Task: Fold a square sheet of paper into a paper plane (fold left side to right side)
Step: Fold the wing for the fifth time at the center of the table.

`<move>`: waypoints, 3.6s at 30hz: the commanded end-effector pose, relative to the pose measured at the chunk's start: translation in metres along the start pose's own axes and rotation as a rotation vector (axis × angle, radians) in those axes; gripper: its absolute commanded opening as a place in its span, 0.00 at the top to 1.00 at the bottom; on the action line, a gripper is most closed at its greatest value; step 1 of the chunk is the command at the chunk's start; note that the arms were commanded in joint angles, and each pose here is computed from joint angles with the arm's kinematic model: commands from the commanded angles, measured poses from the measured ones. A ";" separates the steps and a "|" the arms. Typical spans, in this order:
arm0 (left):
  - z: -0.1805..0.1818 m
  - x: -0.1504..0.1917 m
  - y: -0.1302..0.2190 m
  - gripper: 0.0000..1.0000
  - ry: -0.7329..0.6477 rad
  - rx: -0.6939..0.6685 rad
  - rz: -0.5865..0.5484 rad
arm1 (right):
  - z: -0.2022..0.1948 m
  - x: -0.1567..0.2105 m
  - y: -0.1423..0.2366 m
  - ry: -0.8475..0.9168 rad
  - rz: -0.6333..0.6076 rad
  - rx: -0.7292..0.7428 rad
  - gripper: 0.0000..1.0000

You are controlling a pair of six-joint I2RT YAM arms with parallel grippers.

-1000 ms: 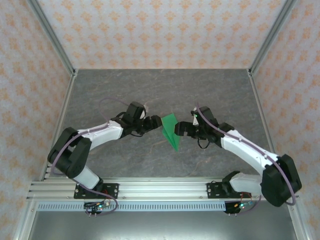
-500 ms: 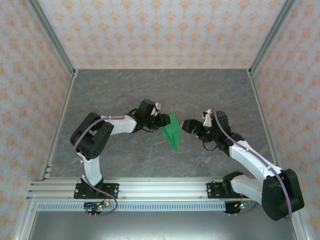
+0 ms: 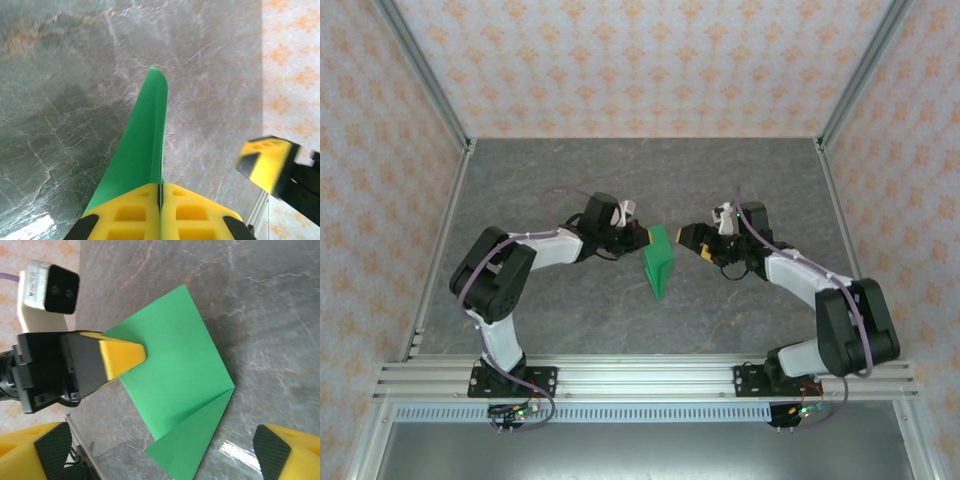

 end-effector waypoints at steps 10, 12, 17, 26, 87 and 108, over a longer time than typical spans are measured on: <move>-0.021 0.018 0.035 1.00 -0.181 0.205 0.174 | 0.014 -0.018 -0.030 0.155 0.207 -0.262 0.19; -0.023 0.017 0.036 1.00 -0.185 0.207 0.172 | 0.011 -0.017 -0.032 0.144 0.222 -0.267 0.21; -0.029 0.016 0.040 1.00 -0.194 0.227 0.172 | 0.007 -0.012 -0.035 0.133 0.256 -0.290 0.25; -0.036 0.016 0.044 1.00 -0.211 0.260 0.183 | 0.007 -0.003 -0.039 0.125 0.320 -0.327 0.35; -0.062 0.113 0.113 0.30 -0.592 -0.481 -0.031 | -0.004 -0.002 -0.036 -0.178 0.279 0.034 1.00; -0.090 0.153 0.031 0.31 -0.729 -0.464 0.124 | -0.009 -0.004 -0.044 -0.261 0.296 0.106 1.00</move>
Point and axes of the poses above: each hand's point on the last joint's axis, 136 mm out from that joint toward the fingers, its own y axis back along the fingers, its own z axis along the line the jaws close on, x = y × z, the point moved 7 cm from there along y, back along the fingers, and after that the axes turned 4 degrees about -y, right-handed, at the moved point
